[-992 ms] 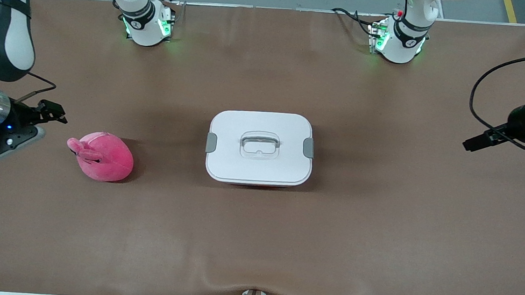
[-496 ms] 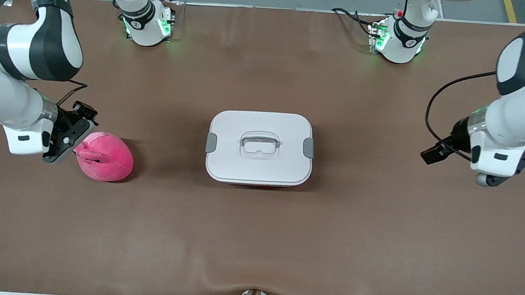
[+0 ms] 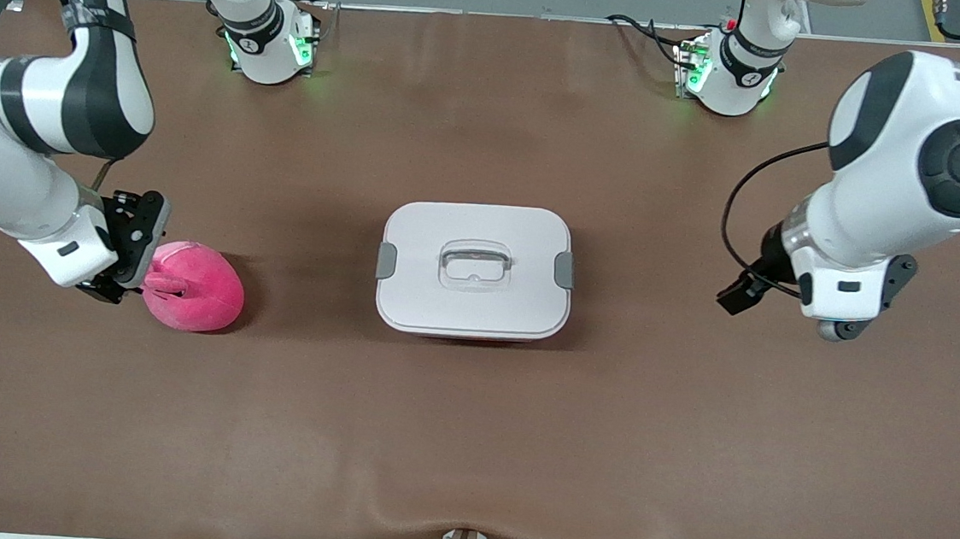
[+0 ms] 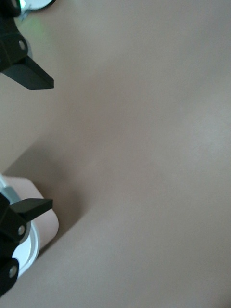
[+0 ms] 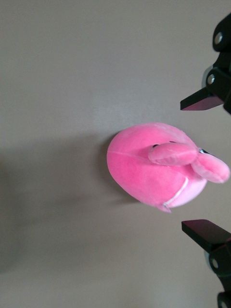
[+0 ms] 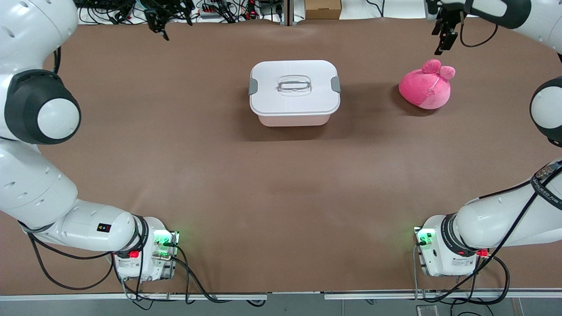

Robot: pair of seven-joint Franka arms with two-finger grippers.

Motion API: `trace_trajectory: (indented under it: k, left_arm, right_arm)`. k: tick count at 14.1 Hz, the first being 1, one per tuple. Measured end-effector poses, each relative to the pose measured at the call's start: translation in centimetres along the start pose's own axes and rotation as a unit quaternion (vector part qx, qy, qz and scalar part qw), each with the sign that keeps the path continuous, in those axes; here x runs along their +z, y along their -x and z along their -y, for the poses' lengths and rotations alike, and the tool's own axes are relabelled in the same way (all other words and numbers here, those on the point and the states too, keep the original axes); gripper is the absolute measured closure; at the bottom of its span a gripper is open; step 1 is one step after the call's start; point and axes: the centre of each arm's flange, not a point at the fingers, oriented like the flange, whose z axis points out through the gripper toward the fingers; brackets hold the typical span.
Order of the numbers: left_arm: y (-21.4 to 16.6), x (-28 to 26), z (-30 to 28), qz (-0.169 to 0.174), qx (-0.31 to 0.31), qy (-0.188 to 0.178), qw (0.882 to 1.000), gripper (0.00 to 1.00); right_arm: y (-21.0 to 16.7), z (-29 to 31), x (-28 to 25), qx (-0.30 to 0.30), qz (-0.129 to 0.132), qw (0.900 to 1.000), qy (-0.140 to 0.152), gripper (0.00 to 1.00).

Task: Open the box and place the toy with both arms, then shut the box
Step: 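Reach the right gripper to the pink plush while the left gripper approaches the box, then grasp the lid handle with the left gripper while the right gripper grips the plush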

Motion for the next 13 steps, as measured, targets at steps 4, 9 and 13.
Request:
trace_trajectory:
  k: [4,9,13]
  left_arm:
    - [2.2,1.3,-2.1,0.005,-0.051,0.013,0.999,0.0]
    - [6.1,3.1,-5.1,0.004,-0.117,0.031,0.993,0.0]
    - [8.7,3.8,-6.6,0.004,-0.15,0.047,0.988,0.0]
  right_arm:
    - [0.1,2.2,3.6,-0.015,-0.004,1.0,0.022,0.0]
    - [1.5,3.4,7.2,-0.007,-0.01,0.998,0.061,0.0]
    - [1.6,3.4,8.3,-0.008,-0.012,0.996,0.088,0.0]
